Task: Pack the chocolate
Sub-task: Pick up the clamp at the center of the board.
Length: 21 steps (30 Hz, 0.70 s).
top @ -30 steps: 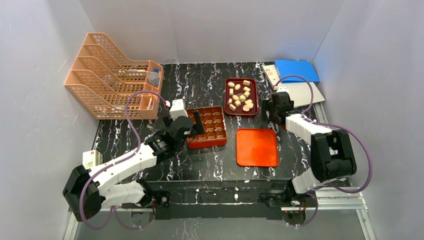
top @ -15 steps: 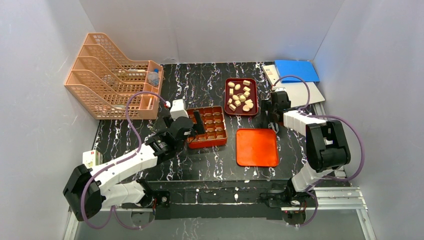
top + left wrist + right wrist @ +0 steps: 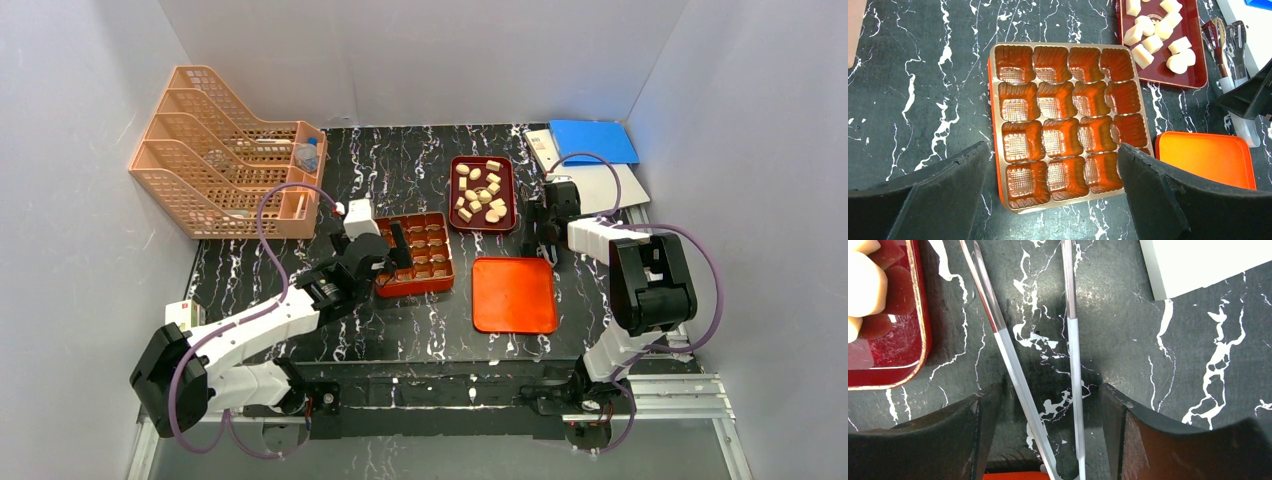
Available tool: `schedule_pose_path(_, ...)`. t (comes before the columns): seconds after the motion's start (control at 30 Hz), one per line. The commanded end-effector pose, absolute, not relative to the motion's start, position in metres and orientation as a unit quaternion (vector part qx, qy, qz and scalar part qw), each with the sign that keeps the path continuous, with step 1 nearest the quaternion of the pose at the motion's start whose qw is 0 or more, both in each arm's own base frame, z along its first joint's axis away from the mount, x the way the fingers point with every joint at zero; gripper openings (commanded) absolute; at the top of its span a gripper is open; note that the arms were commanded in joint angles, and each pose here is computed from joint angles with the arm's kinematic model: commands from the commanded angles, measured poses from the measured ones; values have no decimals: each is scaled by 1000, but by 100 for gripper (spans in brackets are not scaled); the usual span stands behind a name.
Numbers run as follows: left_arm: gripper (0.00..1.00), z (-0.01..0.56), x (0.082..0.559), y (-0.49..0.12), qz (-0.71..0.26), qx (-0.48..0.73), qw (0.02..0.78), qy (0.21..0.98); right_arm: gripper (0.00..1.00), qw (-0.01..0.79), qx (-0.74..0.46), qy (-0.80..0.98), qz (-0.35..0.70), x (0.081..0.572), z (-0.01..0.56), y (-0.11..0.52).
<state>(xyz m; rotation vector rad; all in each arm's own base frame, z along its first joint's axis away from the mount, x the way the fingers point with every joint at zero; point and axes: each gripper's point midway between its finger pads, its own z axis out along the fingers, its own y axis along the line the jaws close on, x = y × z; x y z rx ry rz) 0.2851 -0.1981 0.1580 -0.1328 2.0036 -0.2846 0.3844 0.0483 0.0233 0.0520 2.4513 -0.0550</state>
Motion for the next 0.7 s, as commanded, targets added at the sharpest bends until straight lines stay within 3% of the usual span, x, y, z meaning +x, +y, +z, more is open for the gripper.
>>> schedule_pose_path(0.0,98,159,289,-194,-108,-61,538,833,76,365,23,931,-6,405,38,53)
schedule_pose_path(0.2,98,160,290,-195,-109,-63,540,832,63,361,23,932,0,404,35,55)
schedule_pose_path(0.67,98,156,289,-195,-111,-69,538,833,47,362,35,932,2,402,36,54)
